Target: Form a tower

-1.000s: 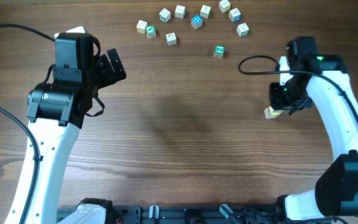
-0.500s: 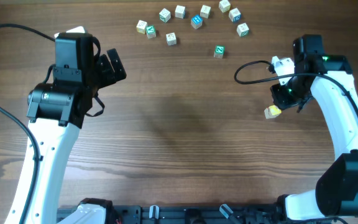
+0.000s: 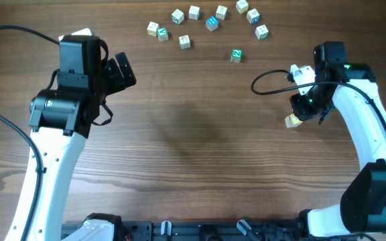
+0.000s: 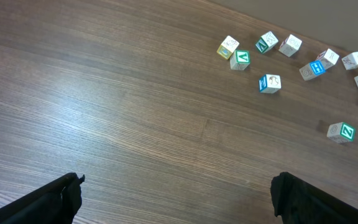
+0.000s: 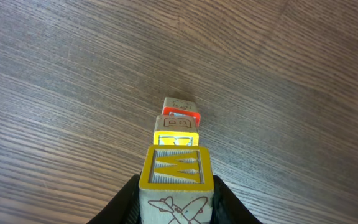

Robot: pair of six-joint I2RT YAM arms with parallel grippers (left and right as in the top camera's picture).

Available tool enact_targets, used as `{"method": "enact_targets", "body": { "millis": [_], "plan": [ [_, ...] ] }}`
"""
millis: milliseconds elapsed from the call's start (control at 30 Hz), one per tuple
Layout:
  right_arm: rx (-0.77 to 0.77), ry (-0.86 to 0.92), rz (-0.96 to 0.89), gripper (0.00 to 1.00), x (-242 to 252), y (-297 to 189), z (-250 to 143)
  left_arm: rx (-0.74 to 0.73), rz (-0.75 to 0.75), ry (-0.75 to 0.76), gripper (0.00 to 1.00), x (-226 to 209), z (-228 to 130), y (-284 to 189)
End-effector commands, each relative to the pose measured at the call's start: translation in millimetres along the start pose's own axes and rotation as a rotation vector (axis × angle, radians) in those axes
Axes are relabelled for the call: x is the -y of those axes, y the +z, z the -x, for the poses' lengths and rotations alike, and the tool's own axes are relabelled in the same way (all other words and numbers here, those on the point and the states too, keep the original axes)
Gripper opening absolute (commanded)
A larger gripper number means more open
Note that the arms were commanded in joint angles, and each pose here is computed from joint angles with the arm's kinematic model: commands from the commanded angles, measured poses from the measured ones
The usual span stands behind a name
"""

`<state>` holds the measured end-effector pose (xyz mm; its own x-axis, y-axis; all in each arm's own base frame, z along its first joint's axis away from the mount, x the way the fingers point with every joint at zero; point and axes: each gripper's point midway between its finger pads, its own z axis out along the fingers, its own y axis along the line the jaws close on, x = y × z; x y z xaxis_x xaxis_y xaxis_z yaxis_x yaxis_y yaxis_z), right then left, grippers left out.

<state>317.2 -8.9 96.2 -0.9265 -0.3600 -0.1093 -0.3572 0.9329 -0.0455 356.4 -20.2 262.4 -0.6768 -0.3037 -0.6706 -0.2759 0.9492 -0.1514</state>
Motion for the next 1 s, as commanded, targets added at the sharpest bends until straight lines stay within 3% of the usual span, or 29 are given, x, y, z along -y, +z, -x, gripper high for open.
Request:
{"method": "enact_targets", "body": {
  "millis": [0, 200, 433, 533, 567, 967],
  "plan": [
    [-0.010, -0.024, 0.025, 0.29, -6, 9, -4, 0.005, 0.015, -0.016, 1.00, -4, 1, 1],
    [-0.015, -0.023, 0.026, 0.30, -7, 19, -8, 0.005, 0.015, -0.016, 1.00, -4, 1, 1],
    [-0.021, -0.023, -0.003, 0.45, -2, 19, -9, 0.005, 0.015, -0.016, 1.00, -4, 1, 1],
    [-0.019, -0.021, -0.003, 0.67, -2, 19, -9, 0.005, 0.015, -0.016, 1.00, -4, 1, 1],
    [-0.020, -0.020, -0.003, 1.00, -2, 19, -9, 0.005, 0.015, -0.016, 1.00, -4, 1, 1],
    [0.006, 0.269, 0.046, 1.00, -9, 14, -1, 0.005, 0.015, -0.016, 1.00, -4, 1, 1]
  ]
}}
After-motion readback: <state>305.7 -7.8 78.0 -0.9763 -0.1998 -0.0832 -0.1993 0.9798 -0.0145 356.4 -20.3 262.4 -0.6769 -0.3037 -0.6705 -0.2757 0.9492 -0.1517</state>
